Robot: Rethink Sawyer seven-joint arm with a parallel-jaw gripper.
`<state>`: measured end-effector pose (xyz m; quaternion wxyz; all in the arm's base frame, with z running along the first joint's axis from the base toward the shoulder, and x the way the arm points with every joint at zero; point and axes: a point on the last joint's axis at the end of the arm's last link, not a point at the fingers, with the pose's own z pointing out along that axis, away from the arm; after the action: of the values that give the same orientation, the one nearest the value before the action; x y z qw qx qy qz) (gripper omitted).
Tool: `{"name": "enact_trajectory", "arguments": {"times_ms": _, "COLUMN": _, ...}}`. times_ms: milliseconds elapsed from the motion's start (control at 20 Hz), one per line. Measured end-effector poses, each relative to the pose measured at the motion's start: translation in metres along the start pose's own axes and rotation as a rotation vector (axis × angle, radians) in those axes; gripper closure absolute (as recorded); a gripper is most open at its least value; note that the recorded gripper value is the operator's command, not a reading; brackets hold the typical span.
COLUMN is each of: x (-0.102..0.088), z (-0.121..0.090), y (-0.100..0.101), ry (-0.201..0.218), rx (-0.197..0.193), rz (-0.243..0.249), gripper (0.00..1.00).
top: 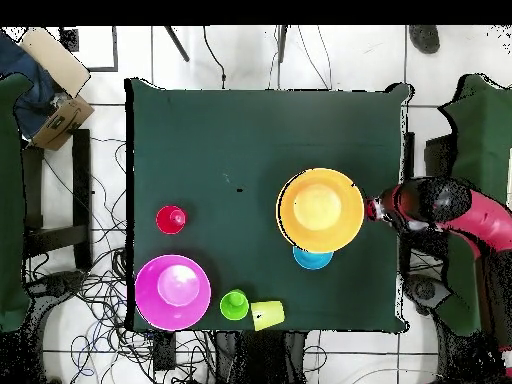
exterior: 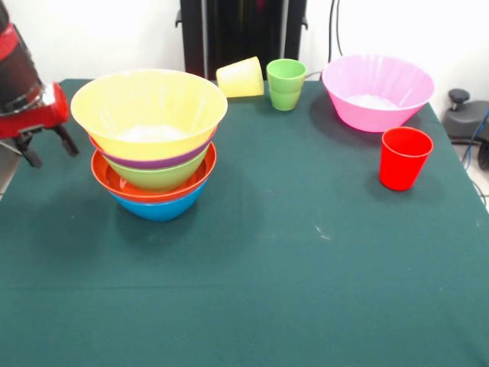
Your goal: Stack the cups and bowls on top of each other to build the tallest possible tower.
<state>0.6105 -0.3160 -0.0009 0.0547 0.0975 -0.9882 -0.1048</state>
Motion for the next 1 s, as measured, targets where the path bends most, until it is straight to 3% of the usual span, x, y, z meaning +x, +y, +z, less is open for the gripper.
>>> {"name": "enact_trajectory", "arguments": {"times_ms": 350, "x": -0.005, "z": 0.015, "y": 0.004, "ry": -0.032, "rx": 0.015, "rz": -0.016, "gripper": 0.00}}
{"name": "enact_trajectory", "arguments": {"times_ms": 1000, "x": -0.012, "z": 0.020, "y": -0.007, "ry": -0.104, "rx": 0.120, "rz": -0.056, "gripper": 0.00}}
